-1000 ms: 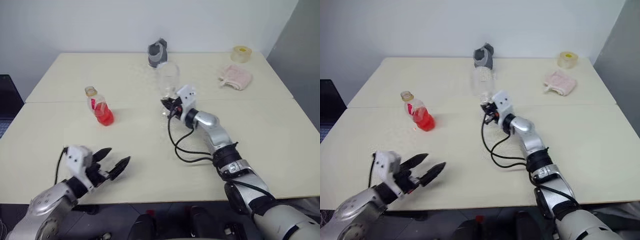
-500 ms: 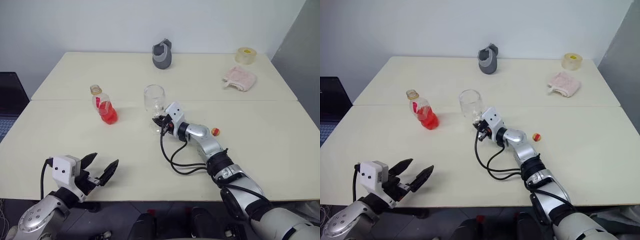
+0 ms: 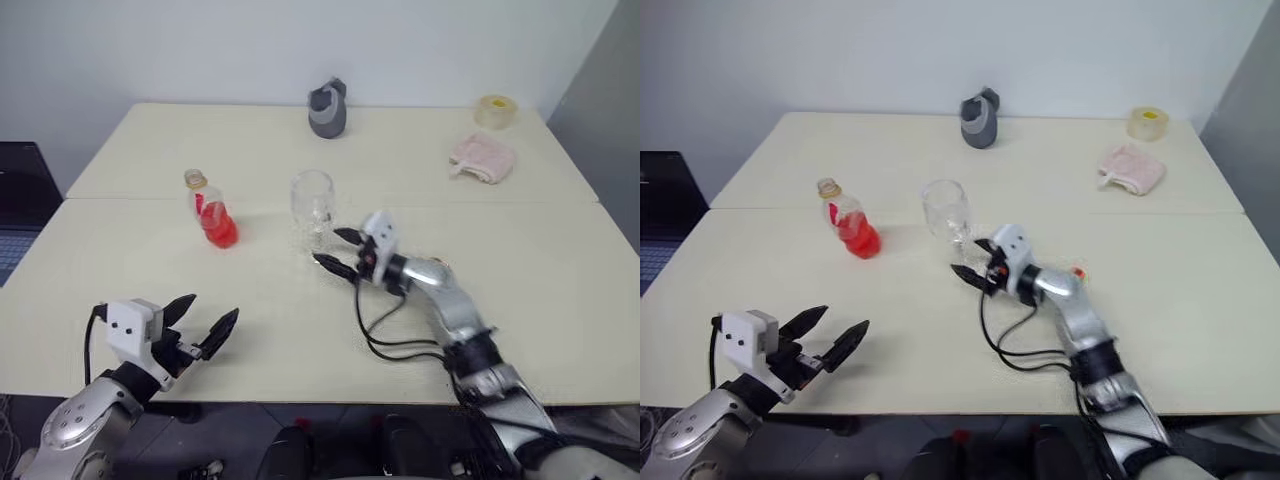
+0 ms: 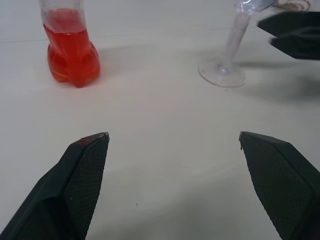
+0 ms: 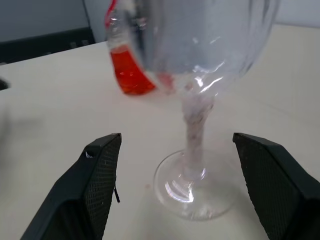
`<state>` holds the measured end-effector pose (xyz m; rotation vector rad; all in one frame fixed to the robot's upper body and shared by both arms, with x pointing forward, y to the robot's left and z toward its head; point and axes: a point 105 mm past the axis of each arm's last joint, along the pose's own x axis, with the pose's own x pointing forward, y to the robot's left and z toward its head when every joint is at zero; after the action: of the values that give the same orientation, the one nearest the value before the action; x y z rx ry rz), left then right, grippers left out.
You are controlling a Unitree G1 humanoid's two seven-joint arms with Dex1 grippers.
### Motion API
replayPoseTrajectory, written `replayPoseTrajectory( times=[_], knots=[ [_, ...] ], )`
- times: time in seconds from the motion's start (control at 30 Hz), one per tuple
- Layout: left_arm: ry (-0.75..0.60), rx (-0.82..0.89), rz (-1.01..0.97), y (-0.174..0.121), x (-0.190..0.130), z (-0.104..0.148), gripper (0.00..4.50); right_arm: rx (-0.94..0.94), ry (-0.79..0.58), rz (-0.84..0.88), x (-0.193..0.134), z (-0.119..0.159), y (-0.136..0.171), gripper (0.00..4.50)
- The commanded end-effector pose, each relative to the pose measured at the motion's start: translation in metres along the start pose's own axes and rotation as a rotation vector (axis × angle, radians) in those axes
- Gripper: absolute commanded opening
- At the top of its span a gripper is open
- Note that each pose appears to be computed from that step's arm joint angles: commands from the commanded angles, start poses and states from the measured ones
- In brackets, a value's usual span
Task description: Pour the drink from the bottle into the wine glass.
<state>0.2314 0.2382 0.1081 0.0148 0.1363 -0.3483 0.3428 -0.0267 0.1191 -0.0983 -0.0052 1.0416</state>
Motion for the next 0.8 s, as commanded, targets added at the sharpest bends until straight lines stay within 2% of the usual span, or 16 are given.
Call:
replayPoseTrajectory(
  times=[0.03,0.27,0.5,0.8],
  knots=[
    [-0.033,0.031,0.046,0.008,0.003,0.007,4.50,-0.038,-0.044,0.073,-0.023,0.025,0.024,3.84],
    [-0.075,0.027,0.181,0.035,0.018,0.012,4.50,-0.030,-0.083,0.107,-0.060,0.049,0.050,3.84],
    [-0.104,0.003,0.172,0.045,0.048,0.020,4.50,-0.022,-0.143,0.067,-0.056,0.069,0.056,3.84],
    [-0.122,0.073,0.159,0.063,0.070,0.031,4.50,-0.018,-0.209,0.073,-0.056,0.084,0.061,3.84]
  ],
)
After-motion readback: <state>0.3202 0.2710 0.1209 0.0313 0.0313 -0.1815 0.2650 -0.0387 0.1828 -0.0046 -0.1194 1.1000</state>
